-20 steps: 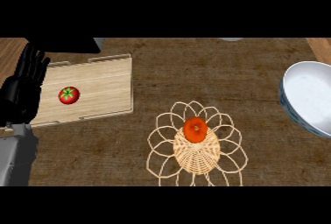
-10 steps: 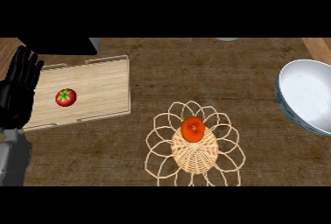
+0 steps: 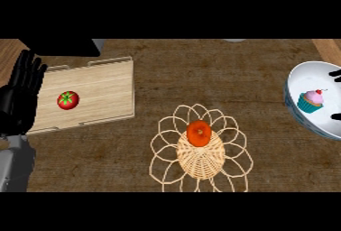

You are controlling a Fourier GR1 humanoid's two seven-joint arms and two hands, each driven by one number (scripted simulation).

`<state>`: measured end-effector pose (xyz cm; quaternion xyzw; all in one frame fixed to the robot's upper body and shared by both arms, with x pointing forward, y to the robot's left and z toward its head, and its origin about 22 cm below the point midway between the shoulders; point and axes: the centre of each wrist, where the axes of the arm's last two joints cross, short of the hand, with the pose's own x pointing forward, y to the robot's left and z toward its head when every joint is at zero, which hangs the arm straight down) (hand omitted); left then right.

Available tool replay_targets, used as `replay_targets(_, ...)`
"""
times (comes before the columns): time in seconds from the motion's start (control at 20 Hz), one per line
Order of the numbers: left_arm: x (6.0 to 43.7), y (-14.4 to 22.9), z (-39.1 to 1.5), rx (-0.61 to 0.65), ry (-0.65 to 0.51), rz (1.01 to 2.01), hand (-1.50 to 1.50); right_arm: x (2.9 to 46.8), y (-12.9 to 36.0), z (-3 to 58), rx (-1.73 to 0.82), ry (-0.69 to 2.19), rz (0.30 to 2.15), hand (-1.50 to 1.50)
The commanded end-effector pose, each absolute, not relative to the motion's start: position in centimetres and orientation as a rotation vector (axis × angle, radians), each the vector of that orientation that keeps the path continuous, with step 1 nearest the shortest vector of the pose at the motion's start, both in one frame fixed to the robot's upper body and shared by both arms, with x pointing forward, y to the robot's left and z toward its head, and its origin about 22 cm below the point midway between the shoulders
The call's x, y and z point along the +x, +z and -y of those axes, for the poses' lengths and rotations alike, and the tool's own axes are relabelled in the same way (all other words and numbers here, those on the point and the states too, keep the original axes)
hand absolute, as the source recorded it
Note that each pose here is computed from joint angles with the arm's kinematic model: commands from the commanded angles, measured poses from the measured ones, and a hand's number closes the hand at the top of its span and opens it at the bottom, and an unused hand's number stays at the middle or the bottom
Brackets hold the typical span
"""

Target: Pick the cupcake from the placemat and place it in the bowl

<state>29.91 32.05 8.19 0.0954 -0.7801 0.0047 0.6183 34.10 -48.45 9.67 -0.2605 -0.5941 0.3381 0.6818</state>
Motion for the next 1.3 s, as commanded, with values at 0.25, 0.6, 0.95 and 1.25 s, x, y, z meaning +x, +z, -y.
replay_targets(0.25, 30.0, 8.0, -32.6, 0.215, 0.004, 1.798, 0.0, 34.6, 10.3, 49.7, -0.518, 0.356, 1.598, -1.5)
replay_targets(0.6, 30.5, 8.8, -32.2, 0.214, 0.007, 1.823, 0.0, 30.4, 11.3, 54.7, -0.63, 0.086, 1.642, -1.5)
replay_targets(0.95, 30.8, 9.7, -32.4, 0.209, 0.013, 1.815, 0.0, 25.3, 14.2, 59.4, -0.606, -0.066, 1.642, -1.5)
replay_targets(1.25, 29.9, 7.8, -32.1, 0.205, 0.005, 1.805, 0.0, 21.2, 14.1, 61.7, -0.584, -0.086, 1.679, -1.5)
